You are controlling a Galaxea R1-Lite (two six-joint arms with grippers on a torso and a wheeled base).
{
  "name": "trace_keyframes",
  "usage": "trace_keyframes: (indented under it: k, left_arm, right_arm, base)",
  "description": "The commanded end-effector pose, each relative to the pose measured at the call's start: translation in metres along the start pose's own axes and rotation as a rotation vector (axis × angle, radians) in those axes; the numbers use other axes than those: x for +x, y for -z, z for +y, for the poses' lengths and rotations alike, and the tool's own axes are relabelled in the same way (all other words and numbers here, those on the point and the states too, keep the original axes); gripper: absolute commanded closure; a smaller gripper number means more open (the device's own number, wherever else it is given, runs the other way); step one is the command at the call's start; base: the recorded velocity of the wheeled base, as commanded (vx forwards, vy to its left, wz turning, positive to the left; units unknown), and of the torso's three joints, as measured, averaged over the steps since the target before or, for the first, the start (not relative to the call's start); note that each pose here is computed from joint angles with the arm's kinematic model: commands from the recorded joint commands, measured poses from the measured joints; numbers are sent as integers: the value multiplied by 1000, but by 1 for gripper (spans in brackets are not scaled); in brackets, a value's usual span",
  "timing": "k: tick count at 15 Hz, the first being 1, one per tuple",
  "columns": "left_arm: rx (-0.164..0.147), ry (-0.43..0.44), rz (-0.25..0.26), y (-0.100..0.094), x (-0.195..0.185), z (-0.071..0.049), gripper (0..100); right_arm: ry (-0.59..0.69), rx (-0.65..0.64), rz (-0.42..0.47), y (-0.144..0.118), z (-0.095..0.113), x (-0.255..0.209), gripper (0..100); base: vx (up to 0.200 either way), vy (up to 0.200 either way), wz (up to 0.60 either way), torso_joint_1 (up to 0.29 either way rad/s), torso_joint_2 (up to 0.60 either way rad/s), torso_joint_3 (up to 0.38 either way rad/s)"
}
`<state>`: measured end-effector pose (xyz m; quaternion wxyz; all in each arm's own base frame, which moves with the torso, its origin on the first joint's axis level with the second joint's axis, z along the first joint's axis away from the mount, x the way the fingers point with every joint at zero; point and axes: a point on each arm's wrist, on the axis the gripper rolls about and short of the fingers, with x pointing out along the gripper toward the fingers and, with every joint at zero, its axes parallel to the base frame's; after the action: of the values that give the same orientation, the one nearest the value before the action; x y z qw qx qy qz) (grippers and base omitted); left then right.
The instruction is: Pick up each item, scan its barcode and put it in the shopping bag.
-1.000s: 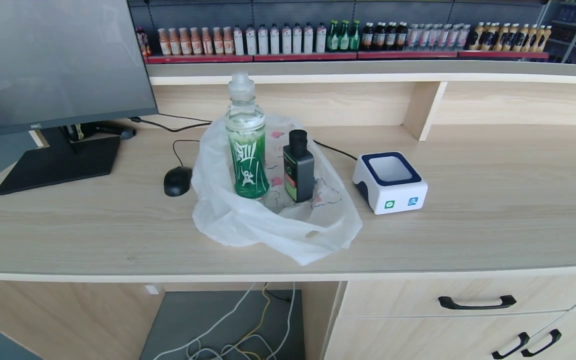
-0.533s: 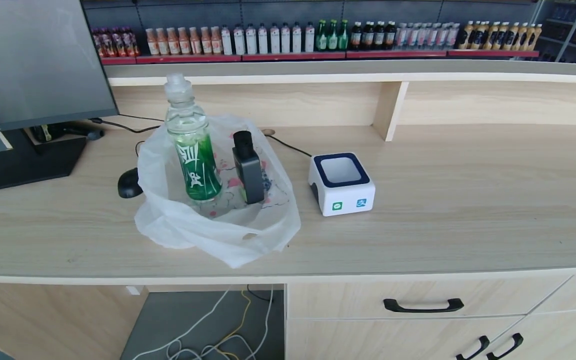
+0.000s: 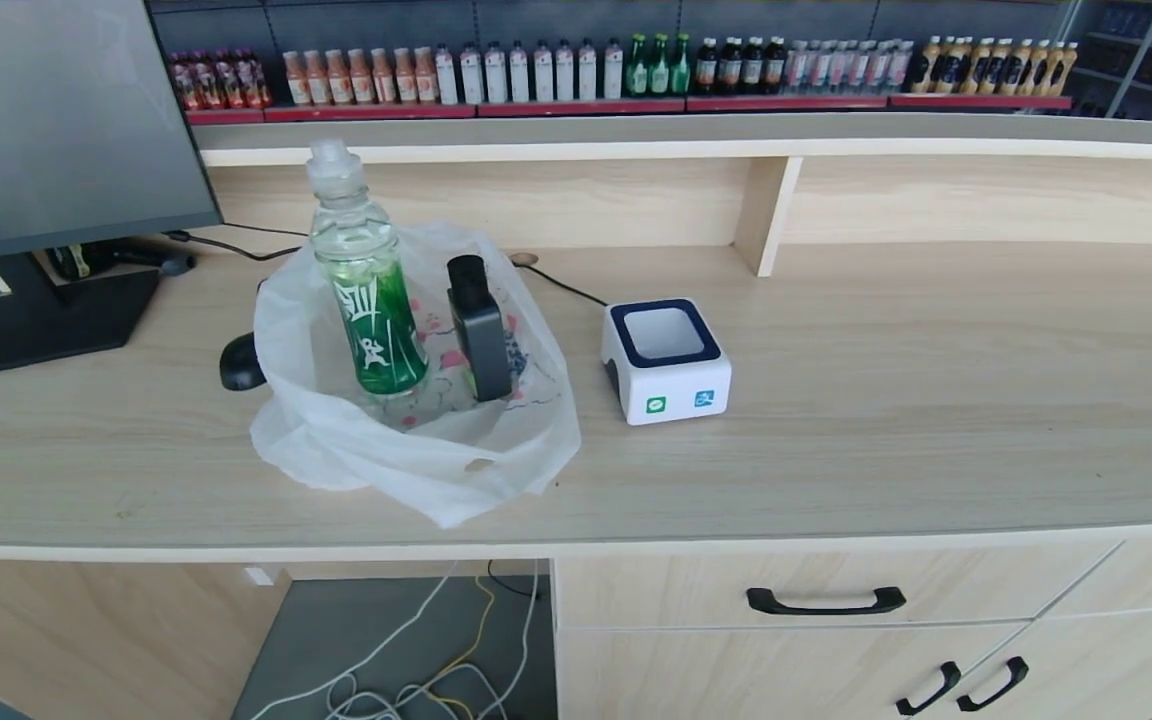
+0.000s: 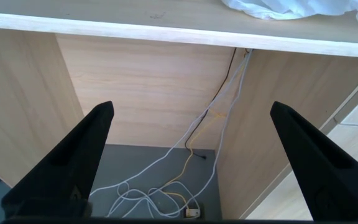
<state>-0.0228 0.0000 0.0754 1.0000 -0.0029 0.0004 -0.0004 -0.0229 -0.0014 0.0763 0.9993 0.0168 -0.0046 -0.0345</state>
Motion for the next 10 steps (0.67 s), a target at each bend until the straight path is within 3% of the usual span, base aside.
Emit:
trace_keyframes:
  k: [1, 6, 10]
  left_arm:
    - [1, -1, -1, 0, 0, 0, 0]
    - [0, -1, -1, 0, 0, 0, 0]
    - [-2, -1, -1, 0, 0, 0, 0]
  right_arm:
    - [0, 0, 2, 0, 0, 0, 0]
    - [0, 0, 2, 0, 0, 0, 0]
    - [1, 0, 2, 0, 0, 0, 0]
  base:
    - [0, 0, 0, 0, 0, 0]
    - [0, 0, 0, 0, 0, 0]
    - [0, -200, 0, -4, 0, 0]
